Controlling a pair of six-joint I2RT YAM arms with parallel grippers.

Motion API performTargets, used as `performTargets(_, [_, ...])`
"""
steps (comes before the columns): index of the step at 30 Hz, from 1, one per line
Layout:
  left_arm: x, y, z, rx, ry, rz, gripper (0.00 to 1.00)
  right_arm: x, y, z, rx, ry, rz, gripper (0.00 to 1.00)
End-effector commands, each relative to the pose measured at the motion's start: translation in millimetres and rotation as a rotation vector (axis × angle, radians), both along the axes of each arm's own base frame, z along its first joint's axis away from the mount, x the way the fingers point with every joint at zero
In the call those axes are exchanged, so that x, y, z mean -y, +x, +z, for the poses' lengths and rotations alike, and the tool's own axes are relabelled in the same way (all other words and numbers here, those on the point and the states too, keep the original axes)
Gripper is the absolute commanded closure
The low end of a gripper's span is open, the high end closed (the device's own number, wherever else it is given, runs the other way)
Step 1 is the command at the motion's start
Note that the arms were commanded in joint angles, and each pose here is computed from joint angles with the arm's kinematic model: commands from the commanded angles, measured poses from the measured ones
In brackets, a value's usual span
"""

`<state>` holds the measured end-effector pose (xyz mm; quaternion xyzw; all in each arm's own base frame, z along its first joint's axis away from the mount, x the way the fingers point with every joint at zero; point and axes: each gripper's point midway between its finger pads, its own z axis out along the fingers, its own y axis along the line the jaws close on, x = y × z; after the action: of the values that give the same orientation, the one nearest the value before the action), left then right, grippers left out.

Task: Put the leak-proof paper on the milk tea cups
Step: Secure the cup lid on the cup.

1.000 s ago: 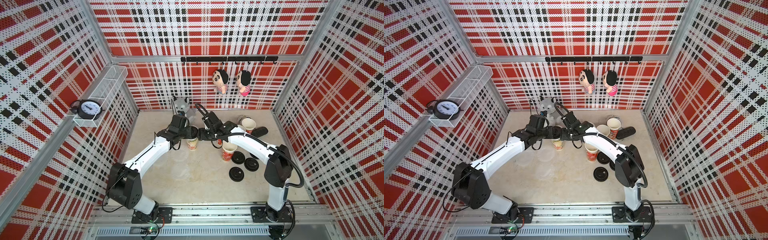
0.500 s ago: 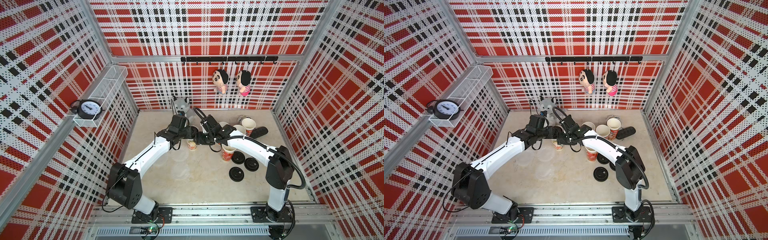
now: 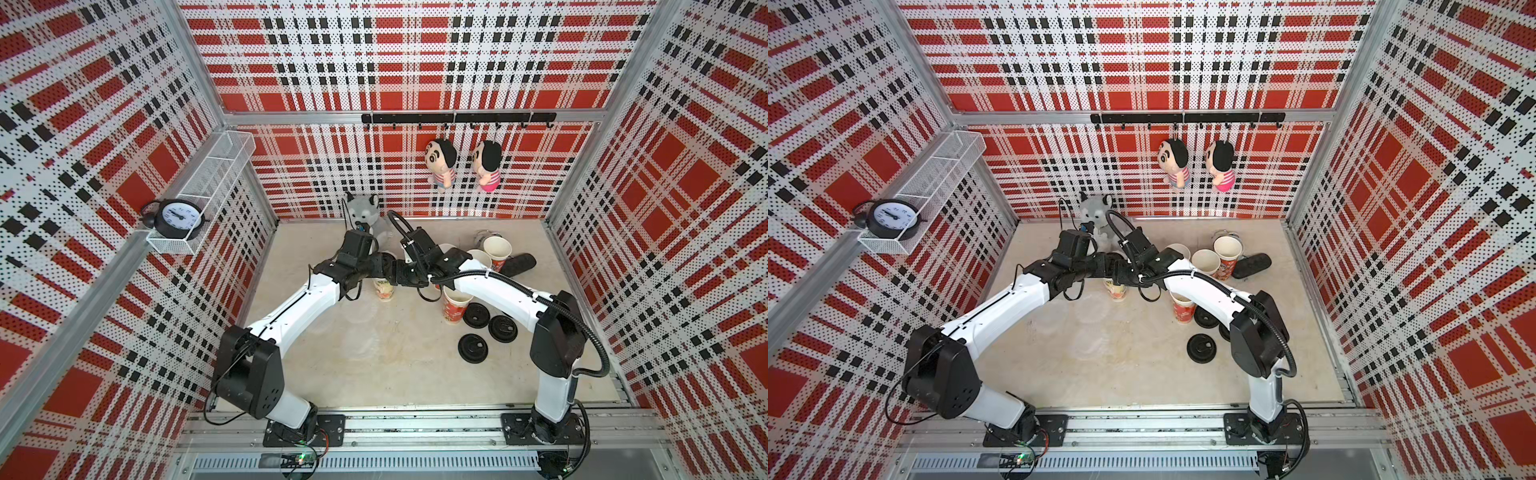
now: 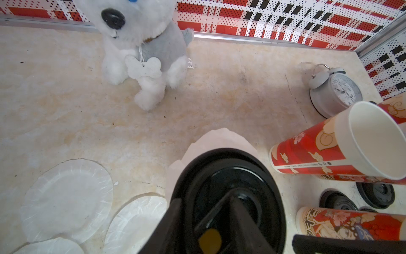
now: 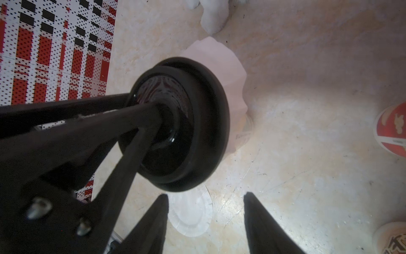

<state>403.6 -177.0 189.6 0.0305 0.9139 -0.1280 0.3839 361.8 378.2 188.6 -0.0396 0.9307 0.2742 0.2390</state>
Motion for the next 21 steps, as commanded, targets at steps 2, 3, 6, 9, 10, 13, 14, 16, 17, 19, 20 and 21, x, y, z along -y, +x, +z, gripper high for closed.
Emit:
performTargets(2, [-12.5, -46.3, -73.2, -0.274, 0.103, -0.024, 0.61, 0.2, 12.8, -0.2, 0.012, 0.003, -0.042, 0.42])
performTargets(3, [-12.4, -46.7, -73.4, -0.274, 0.103, -0.025, 0.61, 0.8, 13.4, -3.3, 0.007, -0.003, -0.046, 0.42])
performTargets(6, [-12.0, -46.6, -73.5, -0.274, 0.101, -0.025, 0.61, 5.3, 12.8, -14.6, -0.013, -0.036, -0.061, 0.42])
performTargets(9, [-11.0, -46.6, -73.4, -0.275, 0.100, -0.029, 0.61, 15.3, 11.1, -28.7, -0.038, -0.088, -0.089, 0.42])
performTargets(10, [-10.8, -46.9, -73.8, -0.276, 0.100, -0.030, 0.61, 19.6, 10.5, -33.9, -0.045, -0.107, -0.101, 0.42])
performTargets(13, [-9.8, -47.1, -72.7, -0.274, 0.099, -0.034, 0.61, 31.3, 10.2, -46.5, -0.071, -0.143, -0.138, 0.42])
performTargets(14, [-9.5, -47.9, -73.2, -0.275, 0.099, -0.035, 0.61, 35.0, 10.1, -50.9, -0.080, -0.152, -0.149, 0.42])
performTargets(16, [-8.5, -48.3, -72.7, -0.274, 0.098, -0.039, 0.61, 40.5, 10.3, -59.2, -0.099, -0.163, -0.171, 0.42])
performTargets(17, [-8.4, -48.4, -72.9, -0.274, 0.099, -0.039, 0.61, 42.7, 10.1, -64.0, -0.109, -0.169, -0.179, 0.42])
performTargets(19, [-8.0, -48.8, -72.3, -0.272, 0.099, -0.041, 0.61, 46.2, 9.7, -72.3, -0.127, -0.181, -0.190, 0.42])
performTargets(20, [-8.3, -48.8, -72.3, -0.272, 0.099, -0.040, 0.61, 47.7, 8.9, -77.7, -0.138, -0.190, -0.195, 0.42])
performTargets(21, [-8.0, -48.8, -72.0, -0.272, 0.099, -0.041, 0.61, 49.3, 8.5, -81.9, -0.145, -0.199, -0.199, 0.42])
